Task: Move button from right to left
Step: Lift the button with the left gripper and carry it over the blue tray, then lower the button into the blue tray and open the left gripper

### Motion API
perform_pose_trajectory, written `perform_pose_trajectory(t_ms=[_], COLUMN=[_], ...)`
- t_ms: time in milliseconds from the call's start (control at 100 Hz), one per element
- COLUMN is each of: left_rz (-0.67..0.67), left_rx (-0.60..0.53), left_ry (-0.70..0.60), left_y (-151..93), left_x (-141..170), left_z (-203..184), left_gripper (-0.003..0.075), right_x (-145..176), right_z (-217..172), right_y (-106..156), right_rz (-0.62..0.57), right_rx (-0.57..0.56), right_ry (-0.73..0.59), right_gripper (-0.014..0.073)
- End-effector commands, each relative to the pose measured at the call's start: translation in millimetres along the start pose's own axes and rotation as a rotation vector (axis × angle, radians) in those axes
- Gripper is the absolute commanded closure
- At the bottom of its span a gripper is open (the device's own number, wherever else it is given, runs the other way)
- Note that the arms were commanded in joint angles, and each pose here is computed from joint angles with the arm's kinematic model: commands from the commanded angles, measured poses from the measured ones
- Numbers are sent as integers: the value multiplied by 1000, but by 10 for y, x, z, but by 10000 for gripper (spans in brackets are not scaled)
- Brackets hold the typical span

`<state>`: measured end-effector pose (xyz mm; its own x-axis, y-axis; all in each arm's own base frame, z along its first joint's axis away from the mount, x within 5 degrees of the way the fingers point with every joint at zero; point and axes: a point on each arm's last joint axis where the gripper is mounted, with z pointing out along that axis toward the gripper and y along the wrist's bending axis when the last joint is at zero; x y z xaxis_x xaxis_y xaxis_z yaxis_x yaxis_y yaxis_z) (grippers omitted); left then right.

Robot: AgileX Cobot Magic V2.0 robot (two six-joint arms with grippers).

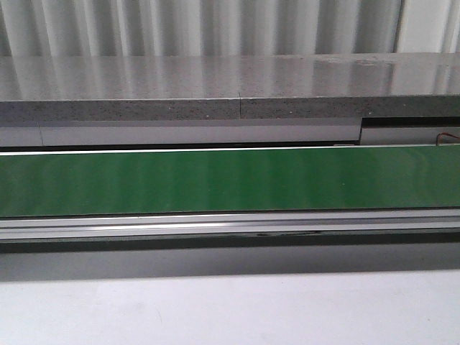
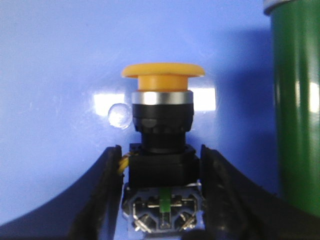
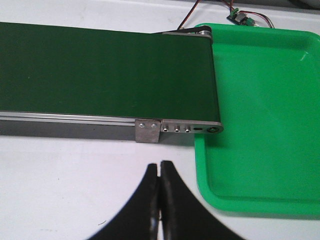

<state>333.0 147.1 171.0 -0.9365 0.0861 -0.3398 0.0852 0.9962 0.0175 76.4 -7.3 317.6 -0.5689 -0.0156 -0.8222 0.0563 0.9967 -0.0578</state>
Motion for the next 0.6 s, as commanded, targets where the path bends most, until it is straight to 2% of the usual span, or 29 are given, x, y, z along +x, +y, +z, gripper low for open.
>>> perform_pose_trajectory(t_ms=[0, 210, 330, 480, 590], left_rz=[11, 59, 66, 98, 102], left_rx=[-44, -52, -54, -77, -89], left_ry=[-68, -52, -47, -34, -43], left_y=[38, 44, 46, 67, 77], left_x=[-105, -91, -87, -76, -85], left_z=[-213, -212, -210, -211, -212], left_gripper=[738, 724, 628, 451, 379], right_x=[-108, -108, -108, -108, -108], right_z=[-40, -40, -40, -40, -40], right_y=[-11, -11, -11, -11, -11], right_rz=[-5, -5, -5, -5, -5], right_rx=[9, 9, 9, 9, 9], right_ry=[-79, -79, -79, -79, -79], right_gripper=[661, 661, 661, 661, 661])
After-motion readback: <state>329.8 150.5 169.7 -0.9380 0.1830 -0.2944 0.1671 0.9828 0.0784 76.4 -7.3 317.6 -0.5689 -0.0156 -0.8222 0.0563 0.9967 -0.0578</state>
